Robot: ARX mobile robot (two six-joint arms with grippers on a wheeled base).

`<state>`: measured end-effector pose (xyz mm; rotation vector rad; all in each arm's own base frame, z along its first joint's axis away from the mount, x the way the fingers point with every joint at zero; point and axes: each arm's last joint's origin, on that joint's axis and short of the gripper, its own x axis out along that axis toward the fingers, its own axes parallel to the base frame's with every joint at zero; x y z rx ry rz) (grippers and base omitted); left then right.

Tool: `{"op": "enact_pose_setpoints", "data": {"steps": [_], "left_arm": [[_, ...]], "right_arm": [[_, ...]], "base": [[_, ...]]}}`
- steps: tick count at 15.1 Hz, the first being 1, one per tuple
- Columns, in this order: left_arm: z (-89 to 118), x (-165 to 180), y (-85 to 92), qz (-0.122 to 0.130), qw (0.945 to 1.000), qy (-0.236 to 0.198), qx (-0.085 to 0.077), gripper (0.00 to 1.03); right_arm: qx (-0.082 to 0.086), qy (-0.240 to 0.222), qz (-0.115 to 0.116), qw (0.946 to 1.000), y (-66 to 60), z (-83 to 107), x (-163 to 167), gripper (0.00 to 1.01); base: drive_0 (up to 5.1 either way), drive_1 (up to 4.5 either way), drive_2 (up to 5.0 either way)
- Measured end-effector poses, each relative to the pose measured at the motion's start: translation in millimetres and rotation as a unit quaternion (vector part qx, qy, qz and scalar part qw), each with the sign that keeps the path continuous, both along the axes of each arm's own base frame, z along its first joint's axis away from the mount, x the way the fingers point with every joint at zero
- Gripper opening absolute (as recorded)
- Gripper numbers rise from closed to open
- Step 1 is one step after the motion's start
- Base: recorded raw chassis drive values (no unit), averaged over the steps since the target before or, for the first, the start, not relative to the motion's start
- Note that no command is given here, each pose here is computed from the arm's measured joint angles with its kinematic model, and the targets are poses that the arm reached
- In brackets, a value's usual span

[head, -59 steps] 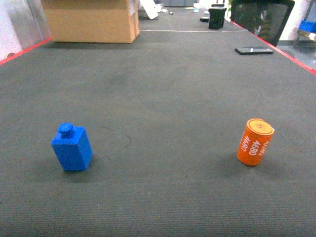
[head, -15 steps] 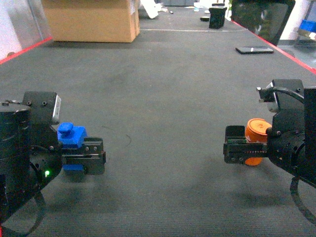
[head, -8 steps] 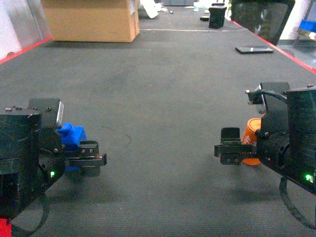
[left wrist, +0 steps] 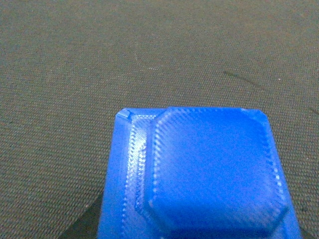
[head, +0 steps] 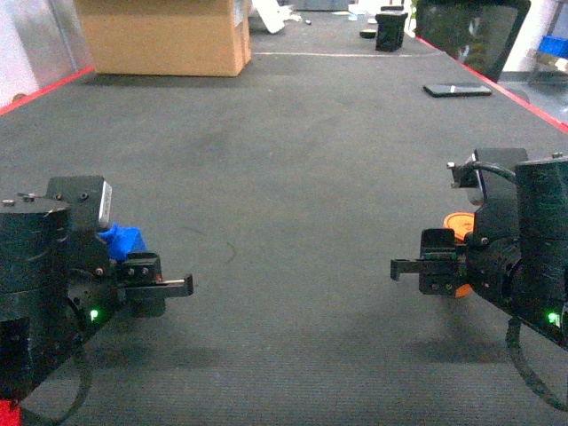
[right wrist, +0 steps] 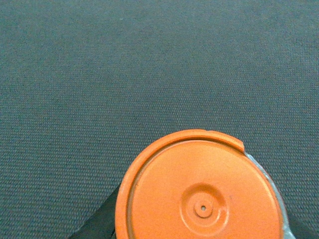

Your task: Sort blue parts and orange caps into right shelf containers

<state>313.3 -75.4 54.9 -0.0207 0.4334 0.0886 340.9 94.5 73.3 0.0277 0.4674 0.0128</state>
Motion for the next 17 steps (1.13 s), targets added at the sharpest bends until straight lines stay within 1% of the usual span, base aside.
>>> {"op": "enact_pose_setpoints", "data": {"steps": [1, 2, 3, 4, 5, 6, 7, 9, 10, 11, 12, 13, 14, 15, 17], "left_arm": [[3, -5, 2.2, 0.003, 1.0000, -0.007, -0.002, 0.42], [10, -10, 5.7, 0.012, 0.9997, -0.020, -0.002, 0.42], [20, -16, 9.3, 0.019, 0.9989, -0.041, -0.005, 0.42], [37, -25, 14.8, 0.029, 0.9968, -0.074, -0.008, 0.42], [51, -34, 20.9, 0.039, 0.9942, -0.100, -0.005, 0.42], [92, -81, 49.6, 0.088, 0.9856, -0.143, 0.017, 0.42], [134, -122, 63.2, 0.117, 0.9720, -0.201, 0.029, 0.42], [148, -141, 64.6, 0.121, 0.9670, -0.221, 0.035, 0.42], [157, -152, 64.7, 0.122, 0.9633, -0.237, 0.031, 0.42], [163, -161, 64.6, 0.124, 0.9597, -0.250, 0.030, 0.42], [166, -168, 64.2, 0.124, 0.9576, -0.259, 0.028, 0.42], [168, -172, 63.8, 0.126, 0.9552, -0.266, 0.029, 0.42], [170, -177, 62.7, 0.133, 0.9517, -0.275, 0.028, 0.42], [169, -177, 61.8, 0.134, 0.9523, -0.273, 0.029, 0.42], [169, -177, 61.8, 0.133, 0.9526, -0.272, 0.029, 0.42]], "right_arm": [[0.000, 0.001, 0.001, 1.0000, -0.5, 2.0, -5, 0.45], [0.001, -0.002, 0.002, 1.0000, -2.1, 6.0, -13, 0.45], [0.004, -0.013, 0.003, 0.9999, -4.6, 13.9, -22, 0.45], [0.009, -0.032, 0.003, 0.9994, -8.6, 28.5, -34, 0.45], [0.011, -0.058, 0.003, 0.9983, -12.1, 42.8, -45, 0.45], [0.002, -0.113, -0.003, 0.9936, -32.3, 84.5, -105, 0.44], [-0.008, -0.161, -0.017, 0.9868, -51.7, 121.3, -155, 0.44], [-0.005, -0.197, -0.026, 0.9800, -58.3, 141.3, -176, 0.44], [-0.005, -0.214, -0.033, 0.9762, -63.3, 150.3, -190, 0.44], [-0.005, -0.224, -0.037, 0.9738, -66.7, 155.2, -201, 0.44], [-0.004, -0.234, -0.040, 0.9713, -69.7, 158.9, -210, 0.44], [-0.002, -0.243, -0.042, 0.9692, -71.4, 161.4, -216, 0.44], [-0.002, -0.248, -0.051, 0.9673, -72.5, 162.9, -223, 0.44], [0.000, -0.252, -0.052, 0.9664, -71.4, 163.7, -225, 0.44], [-0.001, -0.250, -0.051, 0.9670, -71.3, 163.3, -224, 0.44]], "base": [[0.0, 0.00, 0.0], [0.0, 0.00, 0.0], [0.0, 0.00, 0.0], [0.0, 0.00, 0.0], [0.0, 0.00, 0.0], [0.0, 0.00, 0.0], [0.0, 0.00, 0.0], [0.0, 0.00, 0.0], [0.0, 0.00, 0.0], [0.0, 0.00, 0.0], [0.0, 0.00, 0.0], [0.0, 0.00, 0.0], [0.0, 0.00, 0.0], [0.0, 0.00, 0.0], [0.0, 0.00, 0.0]]}}
